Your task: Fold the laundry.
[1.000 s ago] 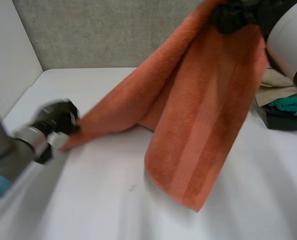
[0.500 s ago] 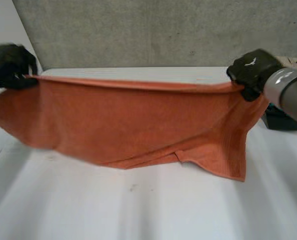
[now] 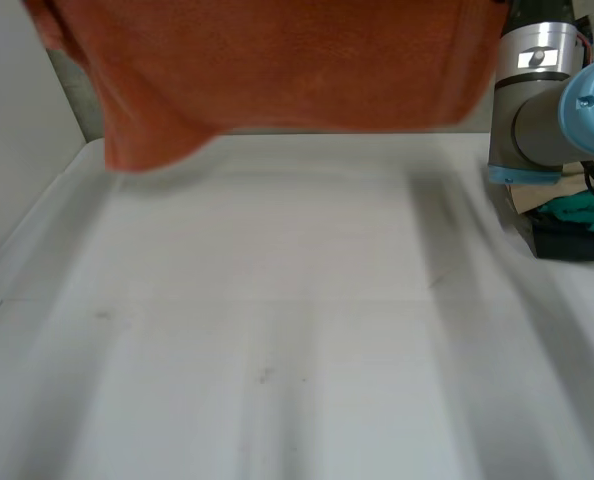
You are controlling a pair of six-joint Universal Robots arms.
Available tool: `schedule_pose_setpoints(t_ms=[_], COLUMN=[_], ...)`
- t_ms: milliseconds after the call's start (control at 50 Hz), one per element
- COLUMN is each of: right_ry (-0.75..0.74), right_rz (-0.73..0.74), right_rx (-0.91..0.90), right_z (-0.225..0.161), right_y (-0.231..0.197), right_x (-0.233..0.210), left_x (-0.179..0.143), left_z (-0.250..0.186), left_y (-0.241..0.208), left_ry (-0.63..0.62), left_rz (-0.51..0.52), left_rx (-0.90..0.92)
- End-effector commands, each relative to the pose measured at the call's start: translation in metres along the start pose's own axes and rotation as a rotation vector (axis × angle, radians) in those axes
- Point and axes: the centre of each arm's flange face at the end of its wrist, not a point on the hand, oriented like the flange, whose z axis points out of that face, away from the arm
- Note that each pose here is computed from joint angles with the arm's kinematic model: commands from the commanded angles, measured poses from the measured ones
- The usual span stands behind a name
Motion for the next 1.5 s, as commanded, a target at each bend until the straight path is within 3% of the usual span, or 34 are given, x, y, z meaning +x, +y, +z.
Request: schedule_pose_setpoints(t_ms=[20,140,360,500,620,720,800,900,1020,1120,1240,1500], right_ry=[-0.094,-0.210,-0.450,-0.643,-0.860,-1.017,-1.041,-0.943,-0.707,-0.531,-0.461,-0.350], right_rz=[0.010,0.002,-0.111,-0.195,-0.292,-0.426,-0.400,-0.323,-0.317,-0.403,-0.408,-0.424], right_rx=[-0.207,-0.423,-0.761,-1.091,-1.401,-1.342,-1.272,-1.273,-1.247,-1.203,-1.072,-0.903], right_z=[-0.026,-0.072,-0.162,-0.205,-0.245,-0.257,-0.259,-0.252,-0.231,-0.219,-0.209,-0.200], right_y=[0.028,0.057,0.091,0.060,-0.003,-0.037,-0.041,-0.017,0.028,0.068,0.098,0.141], right_x=[-0.007,-0.015,-0.023,0.000,0.038,0.057,0.049,0.035,0.024,0.020,0.007,-0.025], left_x=[0.015,0.038,0.055,0.074,0.069,0.060,0.056,0.063,0.089,0.106,0.117,0.143], left_z=[-0.031,-0.089,-0.203,-0.257,-0.280,-0.293,-0.286,-0.267,-0.233,-0.206,-0.180,-0.177], left_y=[0.019,0.061,0.102,0.055,0.004,-0.035,-0.033,-0.008,0.033,0.070,0.119,0.172], left_ry=[0.079,0.198,0.279,0.499,0.663,0.862,0.914,0.880,0.794,0.683,0.522,0.528], left_rz=[-0.089,-0.162,-0.156,-0.183,-0.116,-0.051,0.089,0.187,0.211,0.224,0.285,0.288], left_rx=[-0.146,-0.377,-0.835,-1.114,-1.312,-1.479,-1.403,-1.257,-1.047,-0.896,-0.788,-0.744])
